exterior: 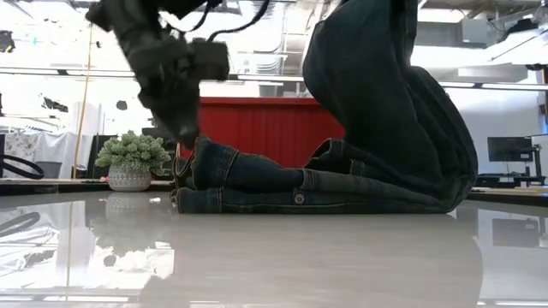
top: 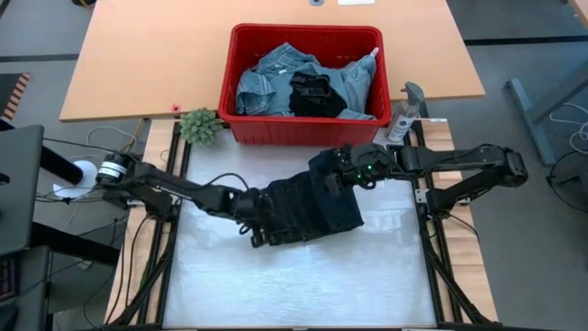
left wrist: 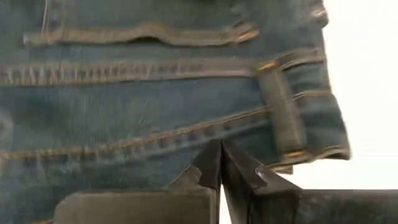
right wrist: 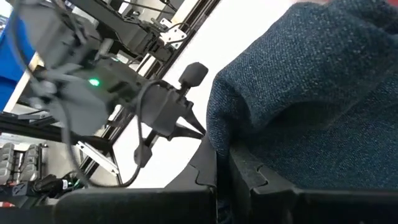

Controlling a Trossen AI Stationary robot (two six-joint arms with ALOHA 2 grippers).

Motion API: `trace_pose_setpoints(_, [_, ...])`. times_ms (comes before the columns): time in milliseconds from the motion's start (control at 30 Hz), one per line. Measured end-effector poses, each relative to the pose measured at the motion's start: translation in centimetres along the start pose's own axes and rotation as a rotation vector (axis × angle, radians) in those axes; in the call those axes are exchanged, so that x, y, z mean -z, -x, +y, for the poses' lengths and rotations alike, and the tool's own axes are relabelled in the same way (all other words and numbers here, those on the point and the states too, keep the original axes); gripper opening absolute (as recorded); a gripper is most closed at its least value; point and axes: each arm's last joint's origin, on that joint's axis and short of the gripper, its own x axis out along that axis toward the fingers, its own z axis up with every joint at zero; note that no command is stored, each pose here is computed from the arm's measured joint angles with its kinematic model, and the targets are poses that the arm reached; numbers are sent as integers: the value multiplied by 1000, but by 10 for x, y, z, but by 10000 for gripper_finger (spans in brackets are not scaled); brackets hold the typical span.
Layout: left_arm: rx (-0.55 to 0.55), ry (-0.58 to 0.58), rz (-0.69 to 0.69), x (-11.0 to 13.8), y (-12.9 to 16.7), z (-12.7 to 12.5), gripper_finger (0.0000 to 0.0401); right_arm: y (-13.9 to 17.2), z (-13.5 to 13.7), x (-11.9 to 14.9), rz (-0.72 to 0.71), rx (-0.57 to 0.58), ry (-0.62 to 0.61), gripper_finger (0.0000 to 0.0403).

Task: Fold Laundry from Bin
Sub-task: Fold the black pants

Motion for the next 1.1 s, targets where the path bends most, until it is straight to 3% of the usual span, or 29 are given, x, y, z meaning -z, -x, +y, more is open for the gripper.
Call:
trace_pose_setpoints(167, [-40,48,-37,23,-16,15,0,0,0,0,-1,0,4,34])
trace_pose_setpoints(533, [58,133,-90,34,-53,21,0,0,1,1,7,-2,8,34])
trace_pose_setpoints(733, [78,168,-134,28,-66,19,0,0,1,1,18,-11,8,34])
trace_pose_setpoints(1100, [49,160,-219,-7,-69,19,0,-5,4,3,44,-56,22,34])
